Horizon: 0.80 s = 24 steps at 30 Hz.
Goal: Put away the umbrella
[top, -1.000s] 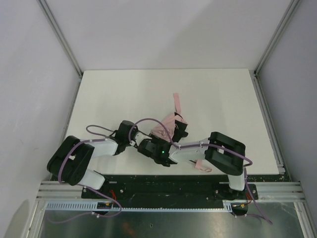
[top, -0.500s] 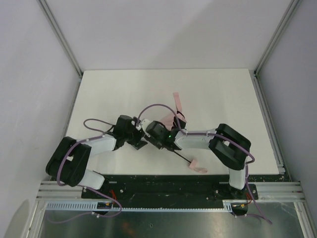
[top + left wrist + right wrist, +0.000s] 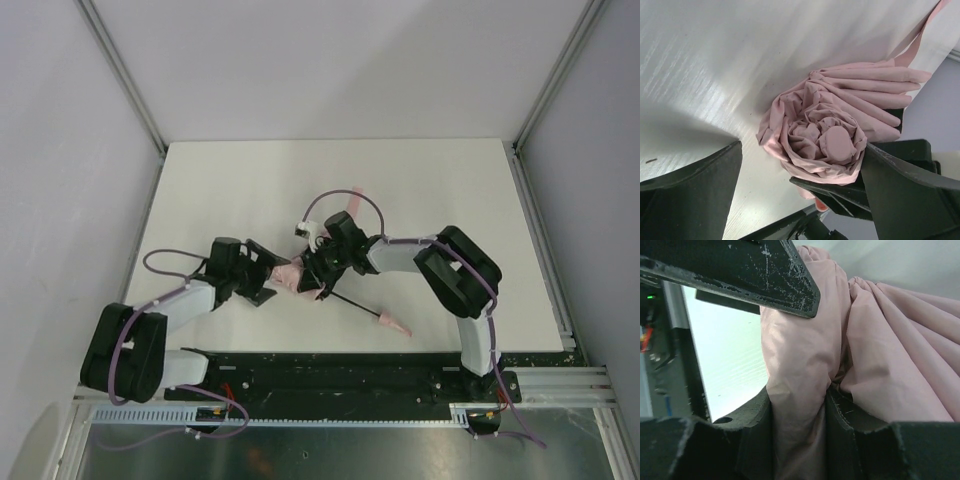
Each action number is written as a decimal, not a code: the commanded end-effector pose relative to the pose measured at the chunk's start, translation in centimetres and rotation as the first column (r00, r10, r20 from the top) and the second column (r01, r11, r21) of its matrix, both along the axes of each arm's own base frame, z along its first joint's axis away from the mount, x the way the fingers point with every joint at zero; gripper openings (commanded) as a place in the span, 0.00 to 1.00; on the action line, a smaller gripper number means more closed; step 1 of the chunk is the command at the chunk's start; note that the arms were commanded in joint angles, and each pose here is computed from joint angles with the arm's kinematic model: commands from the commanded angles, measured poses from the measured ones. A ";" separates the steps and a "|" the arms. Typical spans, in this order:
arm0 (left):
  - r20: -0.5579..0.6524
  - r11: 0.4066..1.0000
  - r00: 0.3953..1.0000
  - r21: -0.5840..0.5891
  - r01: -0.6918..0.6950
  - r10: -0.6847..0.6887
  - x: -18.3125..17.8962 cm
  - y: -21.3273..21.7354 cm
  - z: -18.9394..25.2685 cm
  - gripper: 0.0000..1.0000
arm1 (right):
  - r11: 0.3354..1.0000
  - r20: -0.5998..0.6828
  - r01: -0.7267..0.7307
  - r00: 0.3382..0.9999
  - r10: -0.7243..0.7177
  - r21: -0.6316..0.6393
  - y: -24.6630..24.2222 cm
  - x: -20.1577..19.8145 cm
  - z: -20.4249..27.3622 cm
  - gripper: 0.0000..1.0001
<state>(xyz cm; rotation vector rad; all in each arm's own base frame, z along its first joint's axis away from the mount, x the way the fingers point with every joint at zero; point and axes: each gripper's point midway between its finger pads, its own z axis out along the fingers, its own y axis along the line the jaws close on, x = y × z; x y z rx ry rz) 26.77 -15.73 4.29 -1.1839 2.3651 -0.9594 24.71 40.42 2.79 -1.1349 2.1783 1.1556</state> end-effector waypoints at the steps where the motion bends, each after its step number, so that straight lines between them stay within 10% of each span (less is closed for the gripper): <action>1: -0.054 0.998 0.997 -0.047 0.050 -0.052 -2.6 -0.6 -0.4 0.99 | 0.966 -0.497 -0.069 0.865 -0.066 -0.249 -6.2 -9.1 -8.4 0.00; 14: -0.083 0.995 0.996 -0.100 0.026 -0.035 -4.4 -3.2 0.5 0.99 | 0.971 -0.531 -0.049 0.843 -0.086 -0.235 -5.8 -8.5 -8.0 0.00; 24: -0.103 0.987 0.990 0.135 -0.085 0.100 -3.0 0.1 -4.7 0.84 | 0.975 -0.521 -0.083 0.853 -0.038 -0.207 -5.9 -8.8 -6.8 0.00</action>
